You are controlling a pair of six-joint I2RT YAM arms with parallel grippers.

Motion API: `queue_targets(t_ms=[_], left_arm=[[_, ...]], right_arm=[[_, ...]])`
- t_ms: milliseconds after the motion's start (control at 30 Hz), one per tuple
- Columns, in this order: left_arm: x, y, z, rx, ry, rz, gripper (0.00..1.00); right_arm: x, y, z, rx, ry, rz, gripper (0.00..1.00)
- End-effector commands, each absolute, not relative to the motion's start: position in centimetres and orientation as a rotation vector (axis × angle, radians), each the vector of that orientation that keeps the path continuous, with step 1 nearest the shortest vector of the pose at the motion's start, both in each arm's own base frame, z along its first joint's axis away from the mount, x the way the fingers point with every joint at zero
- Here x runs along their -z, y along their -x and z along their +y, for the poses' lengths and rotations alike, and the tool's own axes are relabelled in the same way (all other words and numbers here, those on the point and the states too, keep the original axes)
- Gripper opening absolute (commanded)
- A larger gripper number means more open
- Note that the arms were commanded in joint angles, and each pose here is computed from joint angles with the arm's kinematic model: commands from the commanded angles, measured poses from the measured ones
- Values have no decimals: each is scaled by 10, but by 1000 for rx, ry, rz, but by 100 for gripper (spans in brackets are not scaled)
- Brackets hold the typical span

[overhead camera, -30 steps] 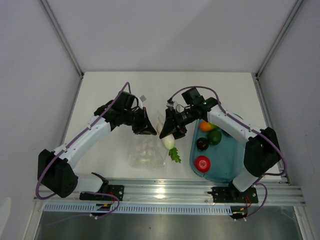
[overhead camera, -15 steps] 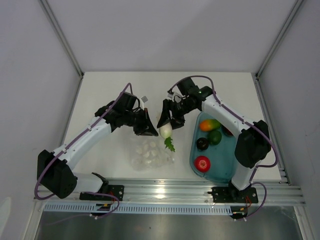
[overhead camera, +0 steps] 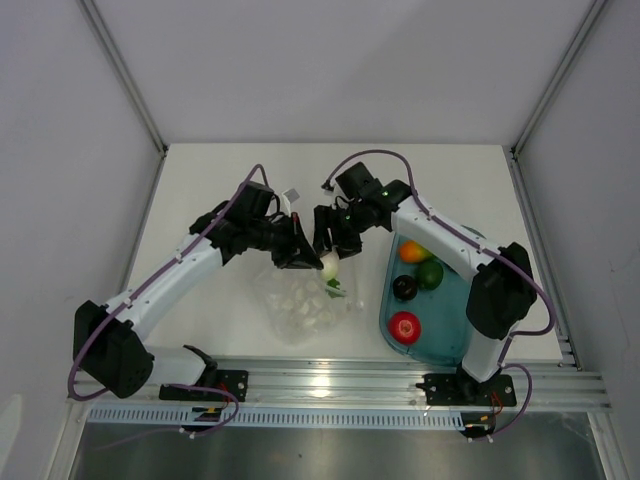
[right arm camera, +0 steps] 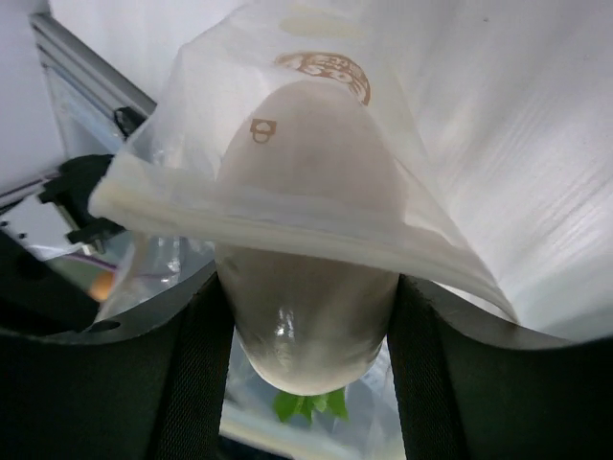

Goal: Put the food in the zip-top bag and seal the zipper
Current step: Place the fake vegetable in the zipper food storage bag.

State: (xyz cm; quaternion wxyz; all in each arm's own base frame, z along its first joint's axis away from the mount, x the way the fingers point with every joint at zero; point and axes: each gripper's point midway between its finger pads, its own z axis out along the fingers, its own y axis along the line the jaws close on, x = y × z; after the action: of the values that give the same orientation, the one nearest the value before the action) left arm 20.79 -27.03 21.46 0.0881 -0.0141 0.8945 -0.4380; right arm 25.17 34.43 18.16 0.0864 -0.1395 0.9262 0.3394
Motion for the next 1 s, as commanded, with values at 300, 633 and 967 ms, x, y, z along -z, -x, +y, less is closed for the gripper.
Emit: queue_targets(t_ms=[300, 633, 967], left_arm=[[-238, -198, -278, 1442, -1, 2577, 1], [-232, -196, -275, 1424, 12, 2578, 1], [-228, -195, -272, 1406, 13, 2588, 1]], right_arm=[[-191, -243, 336, -896, 538, 2635, 57], [-209, -233, 329, -919, 556, 2597, 94], [-252, -260, 295, -762, 407, 2480, 89]])
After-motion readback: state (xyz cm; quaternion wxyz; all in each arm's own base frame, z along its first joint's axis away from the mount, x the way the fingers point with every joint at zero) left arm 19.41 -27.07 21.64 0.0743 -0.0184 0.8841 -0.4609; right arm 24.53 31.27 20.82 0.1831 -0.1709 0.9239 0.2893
